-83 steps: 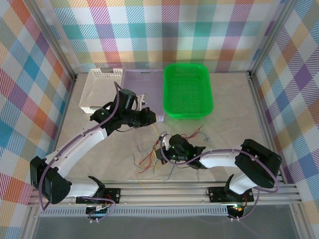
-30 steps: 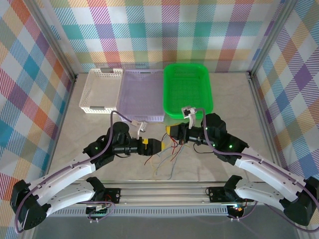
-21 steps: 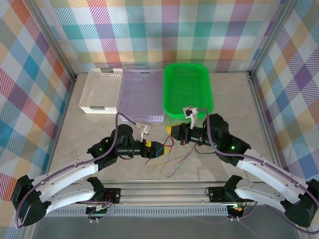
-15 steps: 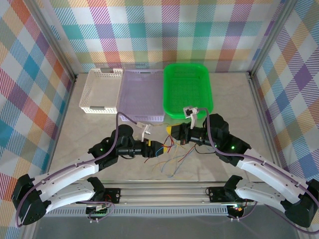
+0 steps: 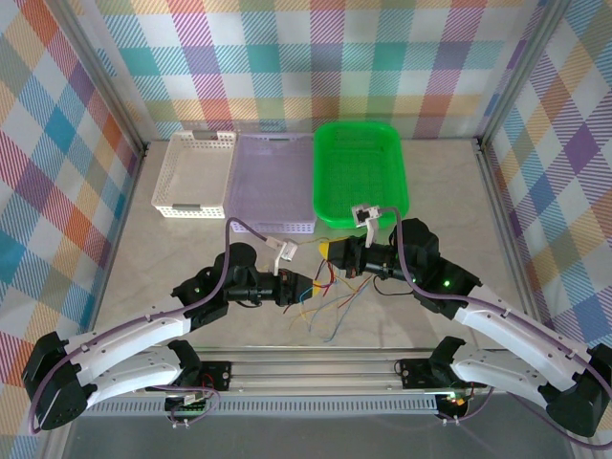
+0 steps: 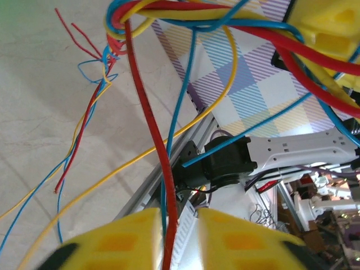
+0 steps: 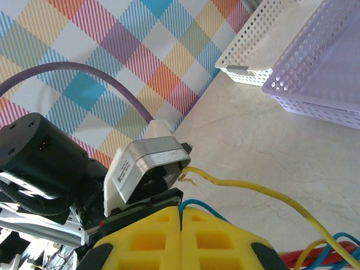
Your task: Untangle the cables
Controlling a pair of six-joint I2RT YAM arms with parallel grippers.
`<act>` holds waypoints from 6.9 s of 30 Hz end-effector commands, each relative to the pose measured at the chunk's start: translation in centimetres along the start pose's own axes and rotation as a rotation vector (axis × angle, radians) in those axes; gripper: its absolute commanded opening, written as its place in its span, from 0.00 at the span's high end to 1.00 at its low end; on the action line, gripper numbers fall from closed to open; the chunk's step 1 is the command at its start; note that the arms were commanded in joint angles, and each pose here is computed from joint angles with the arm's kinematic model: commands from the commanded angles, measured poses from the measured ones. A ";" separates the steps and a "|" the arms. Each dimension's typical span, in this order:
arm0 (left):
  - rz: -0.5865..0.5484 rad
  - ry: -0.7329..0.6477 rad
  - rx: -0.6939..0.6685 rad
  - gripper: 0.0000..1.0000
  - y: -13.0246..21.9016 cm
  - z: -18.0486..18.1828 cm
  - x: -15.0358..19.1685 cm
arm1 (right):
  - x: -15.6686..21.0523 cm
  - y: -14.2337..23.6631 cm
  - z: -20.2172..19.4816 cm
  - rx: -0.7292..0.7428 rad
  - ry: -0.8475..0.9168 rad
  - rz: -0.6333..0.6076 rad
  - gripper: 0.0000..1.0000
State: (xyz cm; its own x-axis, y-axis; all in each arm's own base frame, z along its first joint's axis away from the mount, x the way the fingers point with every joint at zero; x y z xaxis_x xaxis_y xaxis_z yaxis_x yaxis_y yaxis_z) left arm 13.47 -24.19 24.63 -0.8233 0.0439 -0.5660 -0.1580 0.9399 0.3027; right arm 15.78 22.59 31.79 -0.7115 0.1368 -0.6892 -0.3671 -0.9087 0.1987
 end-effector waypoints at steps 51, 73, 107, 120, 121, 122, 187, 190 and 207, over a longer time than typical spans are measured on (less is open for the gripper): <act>-0.096 0.187 -0.996 1.00 17.9 4.6 -1.6 | -5.9 20.6 -6.3 0.752 -0.367 -0.639 1.00; -0.179 0.192 -0.726 1.00 15.2 3.9 -4.6 | -9.3 21.5 -1.8 0.810 -0.227 -0.584 1.00; -0.119 -0.027 -0.301 1.00 2.2 -8.6 -14.9 | 2.5 1.1 -5.9 0.275 0.192 0.193 0.28; -0.192 -0.013 -0.264 1.00 1.7 -10.5 -14.5 | 4.6 -2.8 -5.4 0.086 0.146 -0.174 0.27; -0.201 -0.008 -0.259 1.00 1.7 -10.5 -14.4 | 4.4 -2.9 -5.2 0.071 0.140 -0.193 0.27; -0.211 0.000 -0.257 1.00 1.7 -10.6 -14.4 | 4.3 -3.0 -5.2 0.069 0.133 -0.207 0.26; -0.300 0.088 0.067 1.00 1.0 -16.2 -13.0 | 3.7 -5.5 -3.5 0.139 0.399 -0.331 0.49; -0.297 0.085 0.088 1.00 0.8 -16.7 -13.0 | 3.5 -5.9 -3.4 0.142 0.399 -0.333 0.56; -0.285 0.039 0.087 1.00 1.8 -18.3 -12.0 | 2.6 -4.1 -3.0 0.180 0.415 -0.391 1.00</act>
State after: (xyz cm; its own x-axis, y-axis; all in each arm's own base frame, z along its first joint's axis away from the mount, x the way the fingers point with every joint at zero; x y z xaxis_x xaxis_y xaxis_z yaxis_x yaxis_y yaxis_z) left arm 13.89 -30.27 44.08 -0.8020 -0.2163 -0.5568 -0.3327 0.9359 0.1157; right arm 17.72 26.04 25.42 -0.2531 0.2096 -0.9445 -0.6767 -0.7361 0.0180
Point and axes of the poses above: each hand's point on the last joint's axis, 136 mm out from that joint toward the fingers, its own y axis back along the fingers, its own z axis along the line the jaws close on, x = y × z, the point moved 7 cm from there along y, back along the fingers, and after that the axes turned 2 degrees about -y, right-handed, at the moved point
